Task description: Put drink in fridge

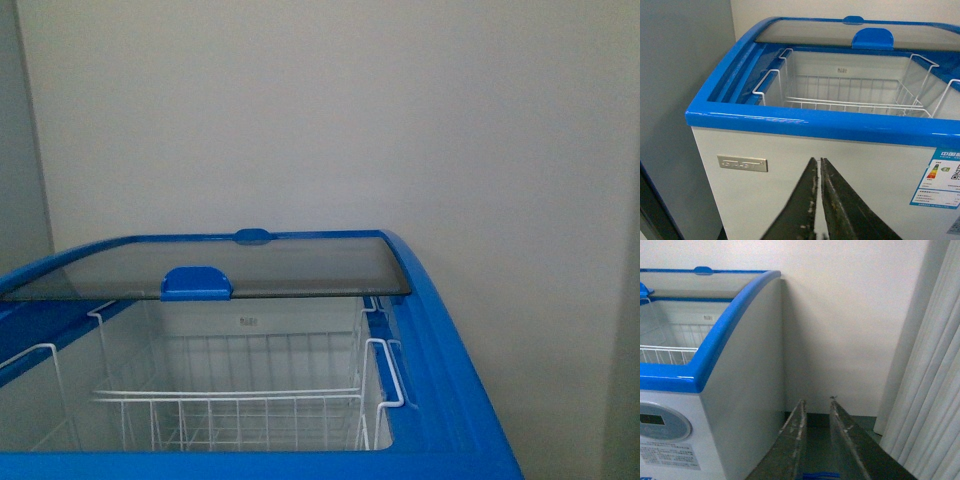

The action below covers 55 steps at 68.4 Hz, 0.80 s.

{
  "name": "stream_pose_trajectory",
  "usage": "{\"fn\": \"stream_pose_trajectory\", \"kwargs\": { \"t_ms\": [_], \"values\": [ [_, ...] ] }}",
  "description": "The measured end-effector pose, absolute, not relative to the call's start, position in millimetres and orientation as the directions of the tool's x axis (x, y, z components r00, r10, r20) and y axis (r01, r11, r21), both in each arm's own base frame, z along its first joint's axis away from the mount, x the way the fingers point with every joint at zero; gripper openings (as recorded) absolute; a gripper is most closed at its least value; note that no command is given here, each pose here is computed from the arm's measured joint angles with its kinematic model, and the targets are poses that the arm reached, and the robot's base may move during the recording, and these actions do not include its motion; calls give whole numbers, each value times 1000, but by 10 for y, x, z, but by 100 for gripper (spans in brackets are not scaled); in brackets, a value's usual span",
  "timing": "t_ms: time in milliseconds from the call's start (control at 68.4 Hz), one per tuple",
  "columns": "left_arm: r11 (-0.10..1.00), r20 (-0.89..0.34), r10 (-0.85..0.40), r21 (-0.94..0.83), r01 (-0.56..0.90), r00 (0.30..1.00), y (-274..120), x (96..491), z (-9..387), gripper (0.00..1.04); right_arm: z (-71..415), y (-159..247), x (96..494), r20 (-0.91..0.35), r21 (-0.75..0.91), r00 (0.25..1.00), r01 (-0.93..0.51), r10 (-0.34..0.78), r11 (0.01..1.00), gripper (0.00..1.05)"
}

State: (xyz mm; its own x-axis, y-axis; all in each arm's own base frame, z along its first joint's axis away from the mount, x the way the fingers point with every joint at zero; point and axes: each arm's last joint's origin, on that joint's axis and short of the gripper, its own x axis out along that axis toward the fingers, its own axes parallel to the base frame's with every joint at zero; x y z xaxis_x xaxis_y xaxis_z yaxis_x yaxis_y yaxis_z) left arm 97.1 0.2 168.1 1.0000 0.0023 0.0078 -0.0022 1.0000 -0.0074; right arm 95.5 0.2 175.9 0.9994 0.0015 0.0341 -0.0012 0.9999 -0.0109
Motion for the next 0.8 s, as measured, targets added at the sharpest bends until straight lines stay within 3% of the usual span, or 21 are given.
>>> {"fn": "stream_pose_trajectory", "kwargs": {
  "t_ms": [249,351,410,804],
  "values": [
    [1000,8,2,-7,-2,1000,2,971,1681,60,1759,2,955,34,-11,999,-2,2,1000,63],
    [1000,8,2,-7,-2,1000,2,971,1681,86,1759,2,955,34,-11,999,-2,2,1000,88],
    [1000,8,2,-7,-2,1000,2,971,1681,97,1759,2,955,34,-11,999,-2,2,1000,98],
    [1000,8,2,-6,-2,1000,2,971,1681,97,1759,2,955,34,-10,999,-2,2,1000,98]
  ]
}}
